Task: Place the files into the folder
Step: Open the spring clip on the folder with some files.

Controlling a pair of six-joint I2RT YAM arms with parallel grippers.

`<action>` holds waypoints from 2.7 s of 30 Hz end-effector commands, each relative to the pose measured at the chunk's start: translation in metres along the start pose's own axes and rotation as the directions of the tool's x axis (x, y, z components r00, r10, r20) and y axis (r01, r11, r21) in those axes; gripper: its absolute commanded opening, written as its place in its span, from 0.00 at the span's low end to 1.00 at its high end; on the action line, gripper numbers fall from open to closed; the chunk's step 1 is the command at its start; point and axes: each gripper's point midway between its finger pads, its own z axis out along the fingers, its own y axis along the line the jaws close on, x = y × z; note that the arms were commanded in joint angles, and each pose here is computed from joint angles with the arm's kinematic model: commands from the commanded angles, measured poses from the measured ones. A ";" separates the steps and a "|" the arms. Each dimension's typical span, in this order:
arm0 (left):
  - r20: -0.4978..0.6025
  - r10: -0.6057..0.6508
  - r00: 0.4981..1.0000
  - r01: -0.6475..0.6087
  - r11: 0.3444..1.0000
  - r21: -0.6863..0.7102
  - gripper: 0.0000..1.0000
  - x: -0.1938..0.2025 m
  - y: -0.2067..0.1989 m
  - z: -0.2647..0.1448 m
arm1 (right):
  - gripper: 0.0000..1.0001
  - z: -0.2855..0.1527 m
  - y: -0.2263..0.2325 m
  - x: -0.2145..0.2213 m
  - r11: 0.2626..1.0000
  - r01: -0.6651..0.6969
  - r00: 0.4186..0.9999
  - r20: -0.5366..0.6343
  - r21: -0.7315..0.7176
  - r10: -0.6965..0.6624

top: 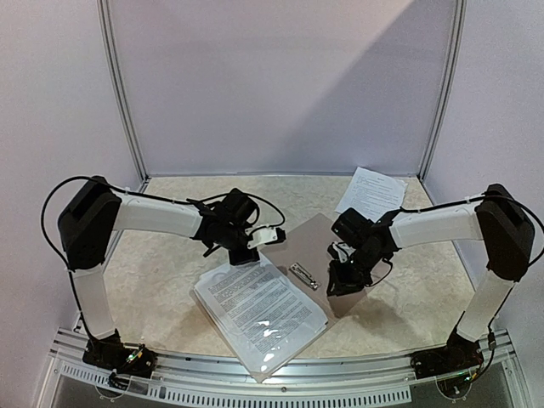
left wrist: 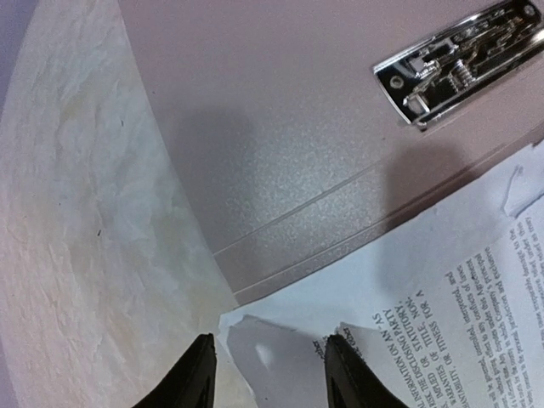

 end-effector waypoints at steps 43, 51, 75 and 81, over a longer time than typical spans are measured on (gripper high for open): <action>-0.001 0.017 1.000 -0.016 0.995 0.103 0.47 -0.007 -0.030 0.047 | 0.11 0.020 0.028 -0.021 0.938 -0.093 0.993 0.036 -0.333 0.111; -0.018 0.023 1.000 -0.021 0.994 0.108 0.47 0.000 -0.033 0.050 | 0.12 0.025 0.026 -0.020 0.938 -0.101 0.993 0.027 -0.332 0.117; -0.097 0.132 0.986 -0.130 0.991 0.019 0.47 0.023 -0.046 0.051 | 0.03 0.058 -0.045 0.001 0.981 -0.195 0.981 0.007 -0.015 0.195; -0.111 0.158 0.981 -0.158 0.987 0.008 0.48 0.027 -0.048 0.053 | 0.02 0.064 -0.060 0.008 0.975 -0.217 0.976 -0.006 0.036 0.218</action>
